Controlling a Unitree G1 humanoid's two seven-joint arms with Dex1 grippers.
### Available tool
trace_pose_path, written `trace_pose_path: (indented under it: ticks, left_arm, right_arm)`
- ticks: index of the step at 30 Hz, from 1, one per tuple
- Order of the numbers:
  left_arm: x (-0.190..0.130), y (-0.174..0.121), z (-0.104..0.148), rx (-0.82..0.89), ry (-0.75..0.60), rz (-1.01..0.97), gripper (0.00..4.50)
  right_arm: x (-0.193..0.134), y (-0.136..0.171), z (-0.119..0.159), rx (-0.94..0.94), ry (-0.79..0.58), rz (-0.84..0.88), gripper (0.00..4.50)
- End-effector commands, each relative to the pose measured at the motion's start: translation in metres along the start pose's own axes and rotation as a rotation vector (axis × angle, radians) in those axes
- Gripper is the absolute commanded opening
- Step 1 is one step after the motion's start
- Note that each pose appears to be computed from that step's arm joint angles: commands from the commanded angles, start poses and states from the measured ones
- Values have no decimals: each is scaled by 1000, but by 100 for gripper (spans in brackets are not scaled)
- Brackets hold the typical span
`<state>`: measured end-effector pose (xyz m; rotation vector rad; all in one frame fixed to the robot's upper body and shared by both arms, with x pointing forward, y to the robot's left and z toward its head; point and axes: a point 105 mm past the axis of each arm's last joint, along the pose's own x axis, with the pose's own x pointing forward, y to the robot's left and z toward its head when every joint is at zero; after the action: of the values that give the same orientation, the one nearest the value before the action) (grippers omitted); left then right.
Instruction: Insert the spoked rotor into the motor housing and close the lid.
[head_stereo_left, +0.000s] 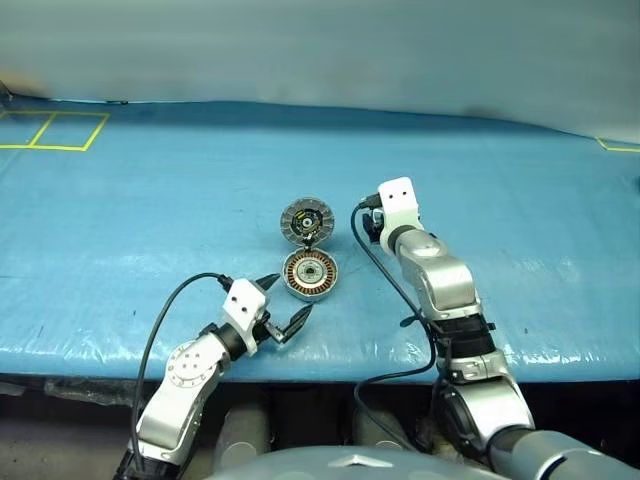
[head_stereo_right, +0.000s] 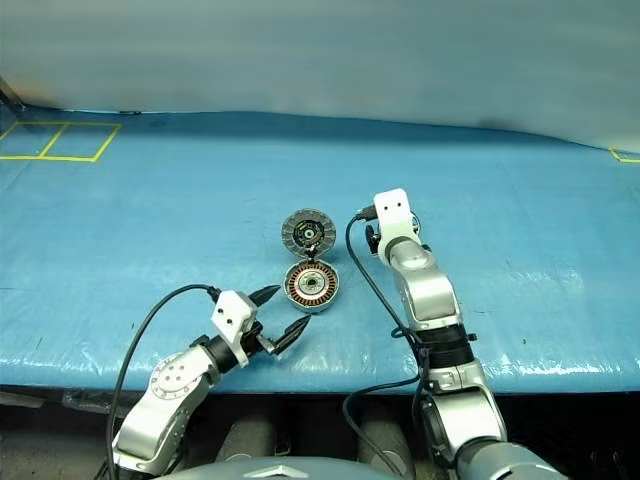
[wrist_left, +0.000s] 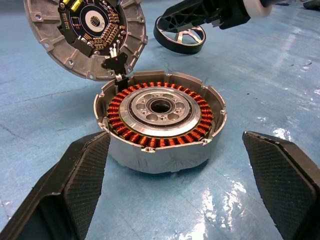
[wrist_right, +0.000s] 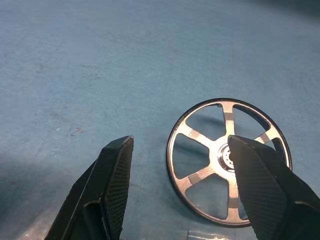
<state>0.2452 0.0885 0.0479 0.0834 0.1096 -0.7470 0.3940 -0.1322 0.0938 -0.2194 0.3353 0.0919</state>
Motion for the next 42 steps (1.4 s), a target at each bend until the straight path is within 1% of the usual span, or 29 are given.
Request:
trace_pose_path:
  ticks: [1, 4, 9, 23, 28, 31, 33, 34, 35, 36, 42]
  left_arm:
    - [0, -3, 13, 27, -48, -8, 450]
    - [0, -4, 12, 25, -45, -7, 450]
    - [-1, -4, 12, 25, -45, -10, 450]
    - [2, -5, 11, 32, -43, -22, 450]
    - [2, -4, 11, 32, -42, -18, 450]
    - [1, -4, 10, 28, -42, -15, 450]
    - [1, -4, 10, 27, -41, -13, 450]
    - [1, -4, 10, 26, -41, -12, 450]
    - [1, -4, 10, 26, -41, -11, 450]
    - [1, -4, 10, 25, -40, -11, 450]
    - [1, -3, 9, 23, -40, -10, 450]
  right_arm:
    - [4, -20, 16, 17, -57, -82, 315]
    - [6, -26, 16, 43, -53, -97, 315]
    - [9, -29, 8, 46, -24, -113, 315]
    - [15, -24, -12, 71, 49, -111, 315]
    - [20, -20, -21, 99, 87, -86, 315]
    - [20, -18, -23, 108, 97, -69, 253]
    - [20, -15, -24, 106, 101, -56, 188]
    - [20, -15, -24, 105, 102, -52, 168]
    - [19, -14, -24, 104, 102, -51, 160]
    - [19, -14, -25, 105, 106, -47, 142]
    - [11, -9, -24, 100, 99, -19, 136]
